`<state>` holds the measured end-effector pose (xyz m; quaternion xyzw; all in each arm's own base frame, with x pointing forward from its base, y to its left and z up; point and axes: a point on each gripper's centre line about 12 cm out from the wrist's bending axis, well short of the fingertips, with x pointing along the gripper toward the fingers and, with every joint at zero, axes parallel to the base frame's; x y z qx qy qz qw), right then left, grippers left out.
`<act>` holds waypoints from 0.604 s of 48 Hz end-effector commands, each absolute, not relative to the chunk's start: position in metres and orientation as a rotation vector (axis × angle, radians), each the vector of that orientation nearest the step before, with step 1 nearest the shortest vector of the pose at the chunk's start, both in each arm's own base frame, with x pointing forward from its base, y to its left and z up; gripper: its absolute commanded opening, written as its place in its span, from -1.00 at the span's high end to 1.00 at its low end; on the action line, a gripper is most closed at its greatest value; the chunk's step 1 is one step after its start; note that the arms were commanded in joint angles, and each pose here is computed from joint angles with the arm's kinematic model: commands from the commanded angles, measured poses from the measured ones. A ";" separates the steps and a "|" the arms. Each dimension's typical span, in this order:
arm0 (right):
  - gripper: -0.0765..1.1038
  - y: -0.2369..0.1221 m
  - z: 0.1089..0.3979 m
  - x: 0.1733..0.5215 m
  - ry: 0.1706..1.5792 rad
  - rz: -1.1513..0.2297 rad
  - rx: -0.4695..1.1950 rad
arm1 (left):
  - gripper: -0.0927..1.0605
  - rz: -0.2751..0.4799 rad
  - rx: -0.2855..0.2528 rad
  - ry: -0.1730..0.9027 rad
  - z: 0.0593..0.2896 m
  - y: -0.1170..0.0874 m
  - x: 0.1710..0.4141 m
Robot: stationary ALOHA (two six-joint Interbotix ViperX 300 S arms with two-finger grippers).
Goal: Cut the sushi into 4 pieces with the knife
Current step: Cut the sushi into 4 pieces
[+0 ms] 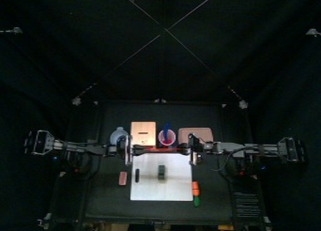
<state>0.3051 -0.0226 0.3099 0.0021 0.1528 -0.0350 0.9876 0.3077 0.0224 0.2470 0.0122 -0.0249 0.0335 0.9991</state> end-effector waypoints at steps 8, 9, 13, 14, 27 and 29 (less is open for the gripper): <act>0.78 -0.016 0.280 0.315 0.387 -0.048 0.004 | 0.51 0.052 0.023 -0.004 0.227 0.019 0.306; 0.79 -0.014 0.276 0.316 0.397 -0.041 0.002 | 0.51 0.050 0.021 0.002 0.225 0.018 0.307; 0.78 -0.009 0.261 0.319 0.440 -0.026 0.000 | 0.51 0.045 0.014 0.019 0.217 0.017 0.309; 0.79 -0.009 0.258 0.319 0.449 -0.025 0.001 | 0.51 0.044 0.012 0.028 0.214 0.016 0.310; 0.78 -0.004 0.227 0.322 0.555 -0.007 0.000 | 0.51 0.061 -0.040 0.142 0.177 0.010 0.324; 0.78 -0.005 0.225 0.323 0.563 -0.012 0.003 | 0.51 0.064 -0.046 0.159 0.172 0.008 0.326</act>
